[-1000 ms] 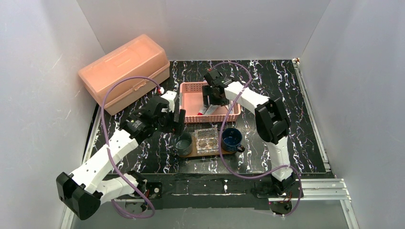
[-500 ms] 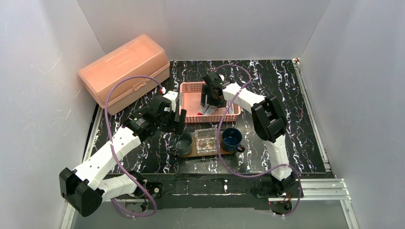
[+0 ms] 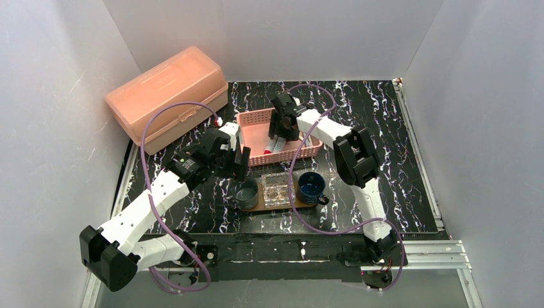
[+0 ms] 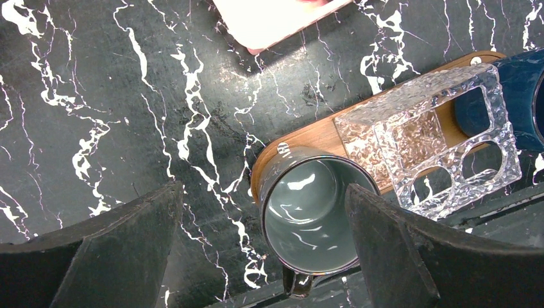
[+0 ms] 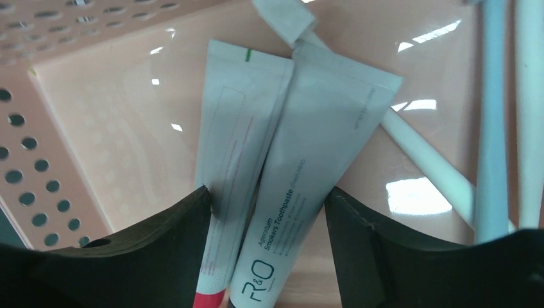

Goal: Prepare toiletry sets of a toothbrush and toothpaste on the tray

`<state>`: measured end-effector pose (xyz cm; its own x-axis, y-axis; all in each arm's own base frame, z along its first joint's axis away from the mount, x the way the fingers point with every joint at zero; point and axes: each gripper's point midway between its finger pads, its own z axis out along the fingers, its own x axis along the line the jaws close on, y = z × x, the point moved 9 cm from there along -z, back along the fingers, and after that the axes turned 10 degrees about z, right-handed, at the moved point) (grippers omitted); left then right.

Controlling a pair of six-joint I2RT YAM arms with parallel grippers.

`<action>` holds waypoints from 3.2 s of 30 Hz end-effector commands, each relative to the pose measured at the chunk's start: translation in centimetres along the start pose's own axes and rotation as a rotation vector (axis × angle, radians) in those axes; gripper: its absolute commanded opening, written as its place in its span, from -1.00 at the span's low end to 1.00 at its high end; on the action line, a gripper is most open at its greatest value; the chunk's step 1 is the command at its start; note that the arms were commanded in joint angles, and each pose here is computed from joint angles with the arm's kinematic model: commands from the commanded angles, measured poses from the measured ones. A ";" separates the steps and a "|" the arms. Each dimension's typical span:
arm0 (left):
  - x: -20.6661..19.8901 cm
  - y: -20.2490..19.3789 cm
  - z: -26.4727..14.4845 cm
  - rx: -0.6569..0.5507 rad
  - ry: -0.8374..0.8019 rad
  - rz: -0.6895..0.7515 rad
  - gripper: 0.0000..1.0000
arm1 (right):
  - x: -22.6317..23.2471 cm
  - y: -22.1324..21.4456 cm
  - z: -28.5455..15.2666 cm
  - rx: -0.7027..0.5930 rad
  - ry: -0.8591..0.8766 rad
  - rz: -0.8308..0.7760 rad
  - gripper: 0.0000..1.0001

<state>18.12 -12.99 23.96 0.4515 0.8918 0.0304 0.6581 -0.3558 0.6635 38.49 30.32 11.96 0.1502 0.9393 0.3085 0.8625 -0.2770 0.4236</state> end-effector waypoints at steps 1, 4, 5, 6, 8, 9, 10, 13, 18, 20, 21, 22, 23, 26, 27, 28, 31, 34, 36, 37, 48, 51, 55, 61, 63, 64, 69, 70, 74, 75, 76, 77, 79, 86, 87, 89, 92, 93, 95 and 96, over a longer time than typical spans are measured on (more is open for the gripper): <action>0.1 0.0 0.0 0.000 0.019 0.017 0.97 | -0.1 0.1 1.8 0.011 0.019 0.017 0.33; 0.1 0.0 0.0 -0.001 0.017 0.017 0.97 | 0.1 0.4 1.4 0.004 0.039 0.024 0.15; 0.1 0.0 0.0 -0.002 0.017 0.016 0.97 | 0.2 0.5 1.3 0.002 0.046 0.025 0.06; 0.1 0.0 0.0 -0.001 0.016 0.017 0.97 | 0.3 0.6 1.1 -0.001 0.054 0.025 -0.02; 0.1 0.0 -0.1 -0.003 0.016 0.016 0.97 | 0.5 0.8 0.7 -0.008 0.067 0.023 -0.20; 0.1 0.0 0.0 -0.002 0.016 0.015 0.97 | 0.6 1.0 0.6 -0.011 0.075 0.025 -0.28; 0.1 0.0 -0.1 -0.004 0.016 0.015 0.97 | 0.7 1.1 0.3 -0.015 0.082 0.024 -0.35; 0.1 0.0 -0.1 -0.006 0.015 0.014 0.97 | 0.9 1.4 -0.2 -0.027 0.093 0.026 -0.33; 0.1 0.1 -0.2 -0.010 0.015 0.014 0.97 | 0.8 1.1 0.0 -0.002 0.092 0.017 -0.08; 0.1 0.1 -0.3 -0.011 0.015 0.014 0.97 | 0.7 0.8 0.5 0.016 0.088 0.018 0.01; 0.1 0.1 -0.3 -0.011 0.015 0.014 0.97 | 0.6 0.6 0.6 0.025 0.089 0.019 0.06; 0.1 0.1 -0.3 -0.012 0.015 0.014 0.97 | 0.5 0.5 0.8 0.033 0.088 0.019 0.07; 0.1 0.0 -0.3 -0.011 0.016 0.014 0.97 | 0.4 0.3 1.1 0.042 0.084 0.019 0.07; 0.1 0.0 -0.3 -0.013 0.016 0.013 0.97 | 0.3 -0.2 1.5 0.061 0.080 0.019 0.07; 0.1 0.1 -0.3 -0.014 0.016 0.013 0.97 | 0.2 -0.3 1.7 0.065 0.077 0.020 0.05; 0.1 0.0 -0.3 -0.014 0.016 0.014 0.97 | 0.1 -0.4 1.9 0.068 0.075 0.020 0.02; 0.1 0.0 -0.3 -0.014 0.016 0.015 0.97 | 0.1 -0.4 2.0 0.073 0.079 0.018 -0.20; 0.1 0.0 -0.3 -0.013 0.016 0.013 0.97 | 0.5 0.0 1.5 0.061 0.096 0.005 -0.41; 0.1 0.1 -0.3 -0.013 0.014 0.014 0.97 | 1.0 0.6 0.8 0.041 0.113 -0.003 -0.50; 0.1 0.1 -0.3 -0.011 0.012 0.013 0.97 | 1.2 1.0 0.4 0.027 0.122 -0.006 -0.52; -0.3 0.1 0.0 0.001 -0.027 0.010 0.97 | 3.3 4.9 -6.6 -0.164 0.250 -0.043 -0.56; -0.6 0.1 0.0 -0.002 -0.061 0.007 0.97 | 3.5 5.6 -8.5 -0.219 0.280 -0.049 -0.56; -1.1 0.1 0.0 -0.012 -0.114 -0.002 0.97 | 3.5 6.0 -10.8 -0.279 0.323 -0.062 -0.55; -2.0 1.3 -1.0 -0.036 -0.218 -0.019 0.97 | 3.0 6.1 -13.2 -0.360 0.374 -0.085 -0.53; -2.3 1.7 -1.2 -0.041 -0.240 -0.029 0.97 | 2.8 6.0 -13.4 -0.371 0.377 -0.089 -0.52; -2.4 2.0 -1.4 -0.045 -0.258 -0.033 0.97 | 2.8 5.9 -13.5 -0.370 0.384 -0.092 -0.52; -3.1 2.9 -1.7 -0.043 -0.323 -0.053 0.97 | 2.5 5.7 -13.9 -0.376 0.383 -0.106 -0.51; -3.2 3.0 -1.6 -0.037 -0.330 -0.058 0.97 | 2.4 5.7 -14.0 -0.376 0.382 -0.110 -0.51; -3.5 3.3 -1.6 -0.034 -0.346 -0.074 0.97 | 1.9 5.4 -14.9 -0.380 0.391 -0.117 -0.49; -3.5 3.4 -1.6 -0.033 -0.352 -0.077 0.97 | 1.8 5.3 -15.1 -0.381 0.400 -0.118 -0.49; -3.6 3.6 -1.6 -0.034 -0.359 -0.081 0.97 | 1.8 5.1 -15.4 -0.384 0.411 -0.118 -0.48; -3.7 3.7 -1.6 -0.034 -0.369 -0.086 0.97 | 1.6 5.0 -15.7 -0.384 0.421 -0.118 -0.48; -4.0 4.1 -1.7 -0.033 -0.395 -0.098 0.97 | 1.4 4.7 -16.5 -0.386 0.443 -0.115 -0.47; -5.2 5.4 -2.2 -0.056 -0.512 -0.168 0.97 | 0.7 3.2 -19.7 -0.396 0.548 -0.067 -0.46; -5.3 5.6 -2.3 -0.061 -0.528 -0.177 0.97 | 0.7 2.9 -20.3 -0.397 0.564 -0.057 -0.46; -5.6 6.0 -2.6 -0.076 -0.554 -0.194 0.97 | 0.7 2.2 -21.4 -0.400 0.604 -0.034 -0.46; -6.0 6.7 -3.2 -0.103 -0.606 -0.219 0.97 | 0.5 1.4 -23.4 -0.415 0.668 0.008 -0.45; -6.1 7.0 -3.3 -0.111 -0.623 -0.225 0.97 | 0.4 1.1 -23.9 -0.418 0.690 0.025 -0.45; -6.4 7.5 -3.7 -0.133 -0.656 -0.237 0.97 | 0.4 0.6 -25.1 -0.423 0.735 0.053 -0.44; -6.5 7.6 -3.9 -0.141 -0.671 -0.243 0.97 | 0.3 0.3 -25.5 -0.417 0.750 0.066 -0.44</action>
<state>18.21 -19.54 28.94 0.5657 0.6583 -0.4966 0.7434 -0.1465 0.6526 28.07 25.16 29.59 -0.2166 0.7211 0.6581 0.6483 -0.3977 0.6492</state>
